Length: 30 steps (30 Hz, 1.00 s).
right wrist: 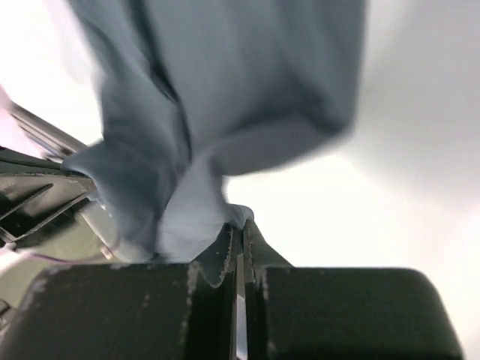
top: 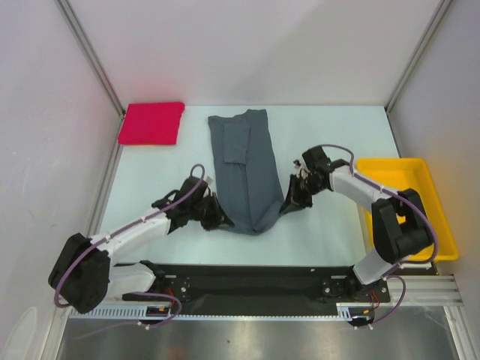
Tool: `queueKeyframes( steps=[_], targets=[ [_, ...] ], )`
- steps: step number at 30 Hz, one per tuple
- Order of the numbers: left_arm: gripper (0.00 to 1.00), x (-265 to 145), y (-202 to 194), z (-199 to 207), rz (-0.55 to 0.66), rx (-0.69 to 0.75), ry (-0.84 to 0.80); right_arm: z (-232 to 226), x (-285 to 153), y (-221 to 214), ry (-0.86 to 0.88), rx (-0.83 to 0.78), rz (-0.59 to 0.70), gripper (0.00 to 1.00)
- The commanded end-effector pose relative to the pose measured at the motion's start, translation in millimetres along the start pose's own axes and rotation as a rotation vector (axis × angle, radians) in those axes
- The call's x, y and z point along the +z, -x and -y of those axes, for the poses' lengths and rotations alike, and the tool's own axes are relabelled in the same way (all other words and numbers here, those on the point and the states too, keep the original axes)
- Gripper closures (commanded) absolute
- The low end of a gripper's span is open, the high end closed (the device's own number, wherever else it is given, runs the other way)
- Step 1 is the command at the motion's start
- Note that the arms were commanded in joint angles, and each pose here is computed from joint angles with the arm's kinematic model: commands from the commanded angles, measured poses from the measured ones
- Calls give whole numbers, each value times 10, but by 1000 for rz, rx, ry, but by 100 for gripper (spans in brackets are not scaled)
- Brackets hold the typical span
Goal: Fold and stack the t-shirts
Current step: Fold the tshirt
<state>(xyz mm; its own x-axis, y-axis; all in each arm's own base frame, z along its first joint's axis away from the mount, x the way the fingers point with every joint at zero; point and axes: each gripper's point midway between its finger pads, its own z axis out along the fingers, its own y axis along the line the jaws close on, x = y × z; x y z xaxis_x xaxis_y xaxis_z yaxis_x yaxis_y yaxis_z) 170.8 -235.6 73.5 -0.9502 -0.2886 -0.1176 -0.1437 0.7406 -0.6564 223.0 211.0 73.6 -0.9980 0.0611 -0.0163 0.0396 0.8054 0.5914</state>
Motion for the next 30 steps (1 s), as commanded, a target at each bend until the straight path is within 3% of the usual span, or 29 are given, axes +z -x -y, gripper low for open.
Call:
queueKeyframes(
  steps=[1, 5, 12, 18, 30],
  targets=[
    [100, -53, 469, 66, 89, -7, 23, -144, -79, 379, 11, -28, 34, 100],
    [100, -72, 1085, 239, 158, -7, 7, -223, -44, 782, 21, -17, 29, 100],
    [100, 105, 1832, 253, 168, 5, 44, -279, 54, 1491, 27, -13, 40, 100],
    [100, 242, 2098, 103, 153, -43, 47, -321, 89, 1904, 67, -2, 53, 100],
    [100, 314, 2392, -31, 158, -78, 43, -191, 125, 2137, 94, 27, 48, 100]
  ],
)
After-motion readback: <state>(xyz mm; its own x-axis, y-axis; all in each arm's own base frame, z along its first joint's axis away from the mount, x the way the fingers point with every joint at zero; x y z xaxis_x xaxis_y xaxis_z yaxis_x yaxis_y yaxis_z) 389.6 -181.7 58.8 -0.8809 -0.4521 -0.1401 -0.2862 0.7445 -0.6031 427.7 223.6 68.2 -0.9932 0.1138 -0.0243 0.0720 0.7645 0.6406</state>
